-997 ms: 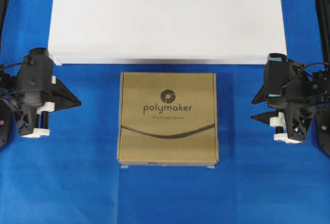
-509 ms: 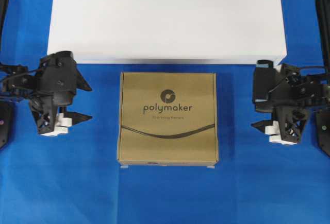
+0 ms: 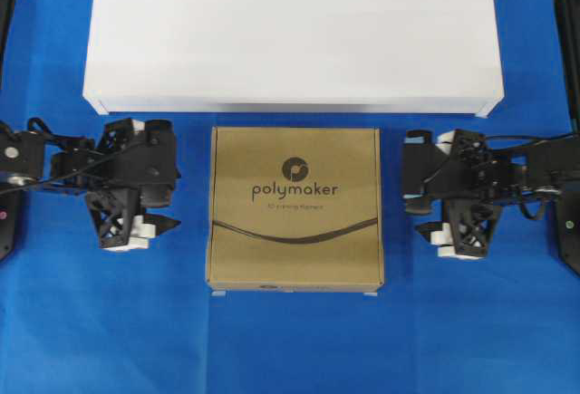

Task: Place the cardboard box on the stand after clamping it between your arms.
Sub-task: 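Move left and right grippers inward to the box's left and right sides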

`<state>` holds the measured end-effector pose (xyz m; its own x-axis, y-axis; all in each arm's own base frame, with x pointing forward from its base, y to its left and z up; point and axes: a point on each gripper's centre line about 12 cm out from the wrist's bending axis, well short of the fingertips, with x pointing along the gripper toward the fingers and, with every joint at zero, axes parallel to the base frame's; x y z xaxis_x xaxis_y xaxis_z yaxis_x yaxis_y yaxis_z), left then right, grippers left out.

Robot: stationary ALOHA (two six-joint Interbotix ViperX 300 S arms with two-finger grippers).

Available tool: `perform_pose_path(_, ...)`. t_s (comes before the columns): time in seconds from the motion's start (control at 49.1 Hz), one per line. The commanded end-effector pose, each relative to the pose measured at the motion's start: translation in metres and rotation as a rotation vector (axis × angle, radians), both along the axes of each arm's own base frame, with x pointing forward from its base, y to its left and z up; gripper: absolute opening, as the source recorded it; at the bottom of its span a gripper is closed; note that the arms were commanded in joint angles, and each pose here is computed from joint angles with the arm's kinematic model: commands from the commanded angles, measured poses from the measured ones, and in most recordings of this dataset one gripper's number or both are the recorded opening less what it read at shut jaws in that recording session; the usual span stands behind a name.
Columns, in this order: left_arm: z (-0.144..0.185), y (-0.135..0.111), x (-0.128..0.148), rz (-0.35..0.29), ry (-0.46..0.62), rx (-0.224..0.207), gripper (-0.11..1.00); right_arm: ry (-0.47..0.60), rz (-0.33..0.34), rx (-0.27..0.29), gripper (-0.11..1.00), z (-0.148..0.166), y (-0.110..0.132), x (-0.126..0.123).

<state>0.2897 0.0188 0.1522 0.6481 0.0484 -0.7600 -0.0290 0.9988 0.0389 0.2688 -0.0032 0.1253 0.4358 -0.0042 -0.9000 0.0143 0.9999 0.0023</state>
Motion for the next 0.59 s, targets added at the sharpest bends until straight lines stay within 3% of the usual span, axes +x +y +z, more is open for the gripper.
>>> perform_pose_path(0.0,0.001,0.001,0.009,0.0,-0.017,0.003,0.85,-0.031,0.02,-0.012,0.99,0.004,0.0,0.014)
perform_pose_path(0.57,-0.018,0.005,0.043,0.001,0.003,0.002,0.84,-0.067,0.009,-0.017,0.99,-0.017,-0.007,0.053)
